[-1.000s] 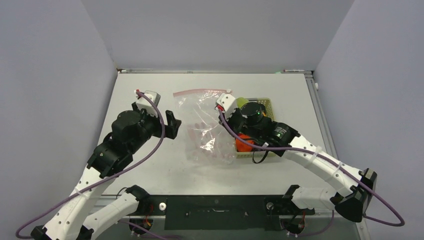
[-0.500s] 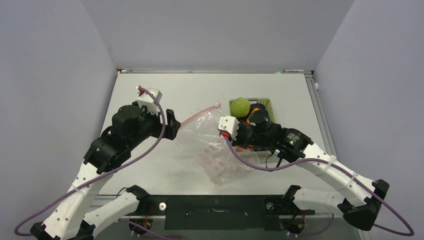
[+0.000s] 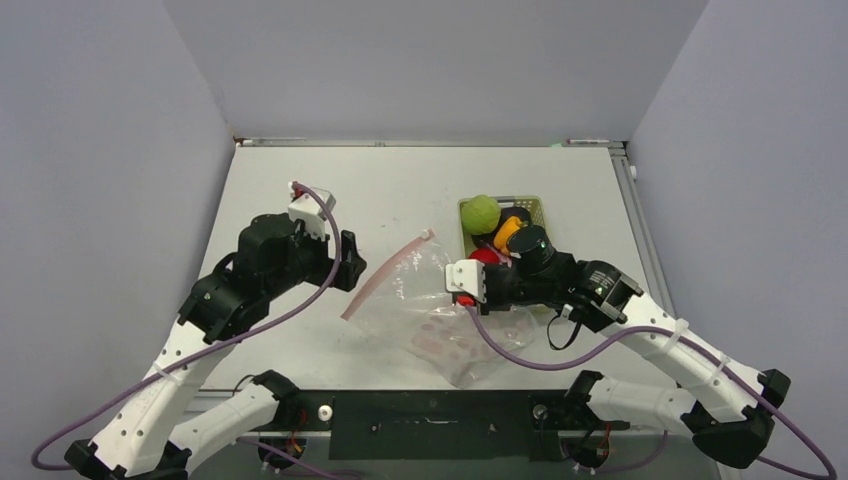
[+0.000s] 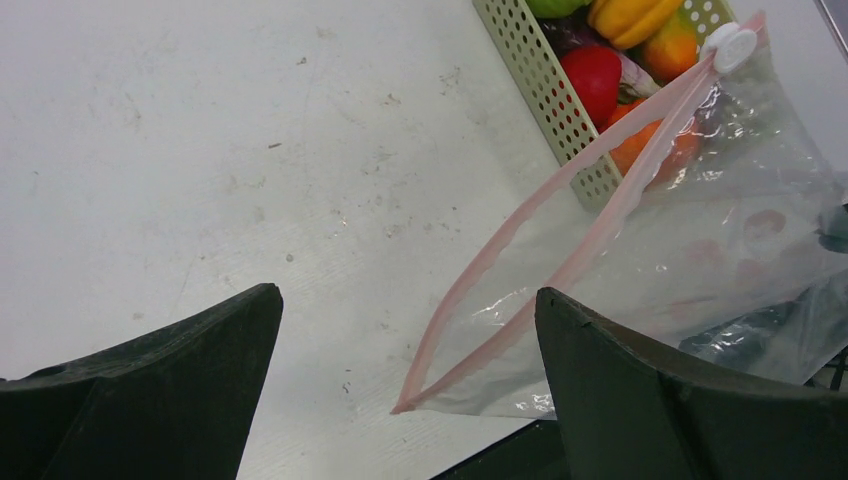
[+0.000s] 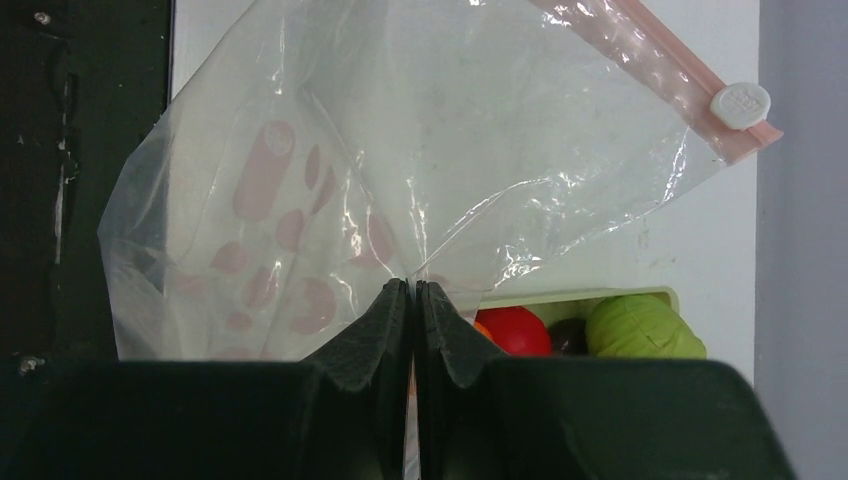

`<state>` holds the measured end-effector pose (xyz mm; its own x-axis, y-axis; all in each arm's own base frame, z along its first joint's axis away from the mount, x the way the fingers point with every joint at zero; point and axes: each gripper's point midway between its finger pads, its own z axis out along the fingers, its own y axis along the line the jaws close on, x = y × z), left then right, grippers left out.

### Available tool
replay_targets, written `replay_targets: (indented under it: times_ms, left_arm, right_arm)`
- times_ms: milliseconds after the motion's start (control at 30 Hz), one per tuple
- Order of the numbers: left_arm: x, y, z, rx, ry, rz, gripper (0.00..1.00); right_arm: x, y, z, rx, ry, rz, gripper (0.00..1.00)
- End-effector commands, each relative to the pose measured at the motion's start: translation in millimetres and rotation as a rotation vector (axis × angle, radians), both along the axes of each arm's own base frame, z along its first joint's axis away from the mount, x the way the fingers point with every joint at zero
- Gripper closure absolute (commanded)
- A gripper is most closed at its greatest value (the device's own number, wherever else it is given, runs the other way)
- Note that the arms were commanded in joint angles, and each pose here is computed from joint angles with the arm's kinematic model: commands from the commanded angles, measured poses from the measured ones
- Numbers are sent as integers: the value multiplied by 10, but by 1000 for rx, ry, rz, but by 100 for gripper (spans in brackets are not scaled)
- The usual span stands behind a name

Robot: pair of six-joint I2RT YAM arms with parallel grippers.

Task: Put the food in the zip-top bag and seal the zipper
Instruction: Pick up the zipper food storage bag at the center of the board.

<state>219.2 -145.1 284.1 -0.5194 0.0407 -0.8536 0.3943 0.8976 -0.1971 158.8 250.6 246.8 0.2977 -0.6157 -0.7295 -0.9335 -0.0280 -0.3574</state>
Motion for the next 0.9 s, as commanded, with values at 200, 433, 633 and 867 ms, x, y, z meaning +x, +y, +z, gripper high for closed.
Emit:
replay_targets:
  times_ms: [200,433,633,867]
  left_arm:
    - [-186,-187,-259,-43,84,-125,3]
    - [-339,-326,-187,-107,80,-230,3]
    - [-497,-439,-148,-157,98,-328,3]
    - [-589,-565,-183,-205,139,-401,1]
  right_arm:
    - [-289,48,482,125,-81,181,95]
    - [-317,35,504,126,-89,199,95]
    - [-363,38,540,144,-89,218,95]
    - [-438,57,620,193,-102,253,95]
